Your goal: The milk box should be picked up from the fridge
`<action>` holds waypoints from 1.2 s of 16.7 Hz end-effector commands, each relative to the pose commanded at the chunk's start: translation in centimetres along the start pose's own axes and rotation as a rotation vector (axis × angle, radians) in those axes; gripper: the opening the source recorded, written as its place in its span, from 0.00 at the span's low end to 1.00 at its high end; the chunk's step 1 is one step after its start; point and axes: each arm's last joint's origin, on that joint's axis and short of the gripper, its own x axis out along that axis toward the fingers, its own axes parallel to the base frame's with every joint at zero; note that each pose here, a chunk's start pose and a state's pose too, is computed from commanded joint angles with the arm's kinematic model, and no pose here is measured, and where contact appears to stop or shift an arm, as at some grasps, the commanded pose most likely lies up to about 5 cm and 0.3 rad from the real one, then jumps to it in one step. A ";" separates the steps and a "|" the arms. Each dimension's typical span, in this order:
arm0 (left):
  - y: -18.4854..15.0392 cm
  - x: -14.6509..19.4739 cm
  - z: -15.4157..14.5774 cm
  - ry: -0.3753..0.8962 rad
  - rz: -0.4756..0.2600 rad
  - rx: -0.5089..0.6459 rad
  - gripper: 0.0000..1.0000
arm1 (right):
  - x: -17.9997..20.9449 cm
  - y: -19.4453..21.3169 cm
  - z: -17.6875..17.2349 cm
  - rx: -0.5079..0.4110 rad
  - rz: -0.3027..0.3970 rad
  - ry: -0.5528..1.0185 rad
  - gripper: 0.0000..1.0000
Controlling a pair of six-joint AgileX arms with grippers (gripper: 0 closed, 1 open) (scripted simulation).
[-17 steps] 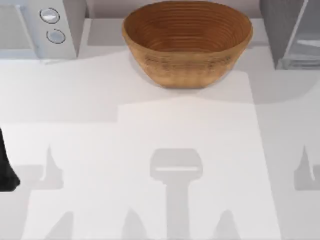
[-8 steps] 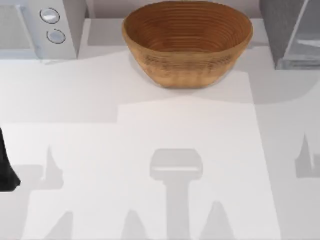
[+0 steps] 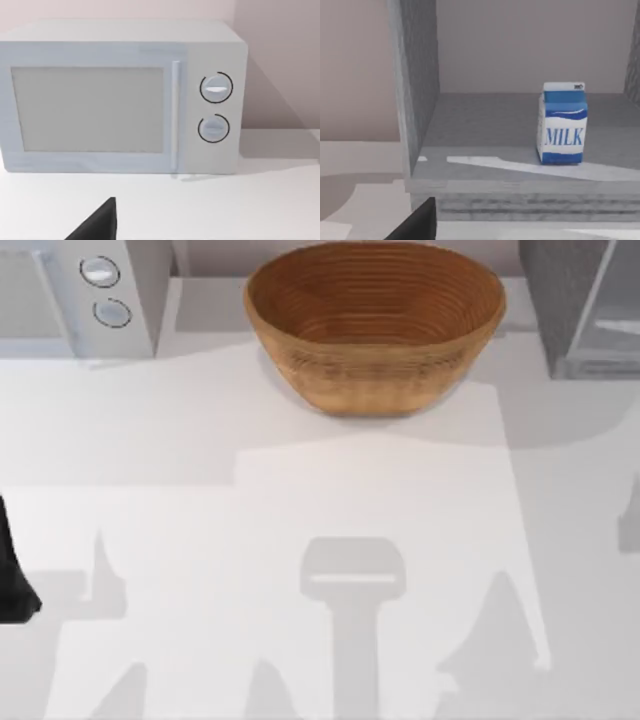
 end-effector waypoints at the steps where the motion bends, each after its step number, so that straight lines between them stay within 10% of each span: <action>1: 0.0 0.0 0.0 0.000 0.000 0.000 1.00 | 0.5 -0.6 -0.6 0.005 0.000 0.011 1.00; 20: 0.0 0.0 0.0 0.000 0.000 0.000 1.00 | 3.5 -5.4 -5.5 0.003 0.006 -0.002 1.00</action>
